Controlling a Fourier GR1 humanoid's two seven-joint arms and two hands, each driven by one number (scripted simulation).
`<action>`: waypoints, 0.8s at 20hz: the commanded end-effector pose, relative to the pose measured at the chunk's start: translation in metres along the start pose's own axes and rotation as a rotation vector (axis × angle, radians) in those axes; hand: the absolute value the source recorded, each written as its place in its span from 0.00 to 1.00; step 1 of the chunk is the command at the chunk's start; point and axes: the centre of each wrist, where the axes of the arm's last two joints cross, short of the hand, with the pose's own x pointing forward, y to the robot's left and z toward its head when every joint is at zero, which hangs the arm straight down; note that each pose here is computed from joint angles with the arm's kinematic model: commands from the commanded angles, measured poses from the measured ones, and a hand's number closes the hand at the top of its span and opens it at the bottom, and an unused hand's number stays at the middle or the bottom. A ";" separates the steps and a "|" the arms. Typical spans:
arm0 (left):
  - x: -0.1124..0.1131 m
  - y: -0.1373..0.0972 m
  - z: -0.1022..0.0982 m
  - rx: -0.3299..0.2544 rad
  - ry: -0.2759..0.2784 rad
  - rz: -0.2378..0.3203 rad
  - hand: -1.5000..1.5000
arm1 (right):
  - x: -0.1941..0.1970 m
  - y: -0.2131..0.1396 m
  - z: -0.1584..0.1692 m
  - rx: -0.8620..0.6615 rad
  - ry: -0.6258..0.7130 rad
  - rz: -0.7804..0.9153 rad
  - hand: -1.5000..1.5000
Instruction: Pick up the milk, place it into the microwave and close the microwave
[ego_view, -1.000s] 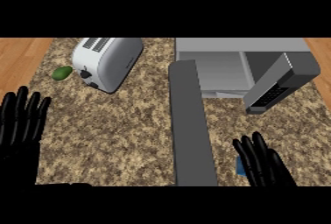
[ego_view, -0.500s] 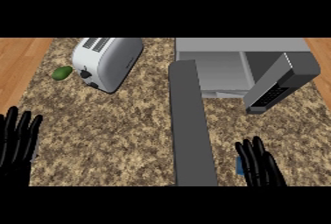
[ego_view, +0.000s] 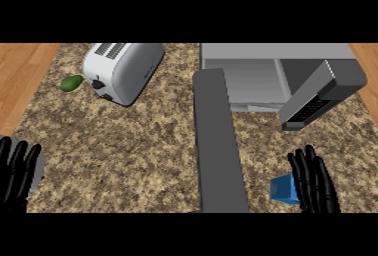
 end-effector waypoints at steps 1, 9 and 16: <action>-0.006 0.012 0.005 0.006 -0.014 0.000 0.00 | -0.023 -0.012 -0.009 -0.059 0.023 0.023 0.00; -0.006 0.013 0.007 0.001 0.005 -0.006 0.00 | -0.069 -0.068 0.011 -0.128 0.069 0.067 0.00; -0.010 0.015 0.028 -0.014 -0.020 -0.011 0.00 | -0.098 -0.080 0.040 -0.147 0.095 0.076 0.00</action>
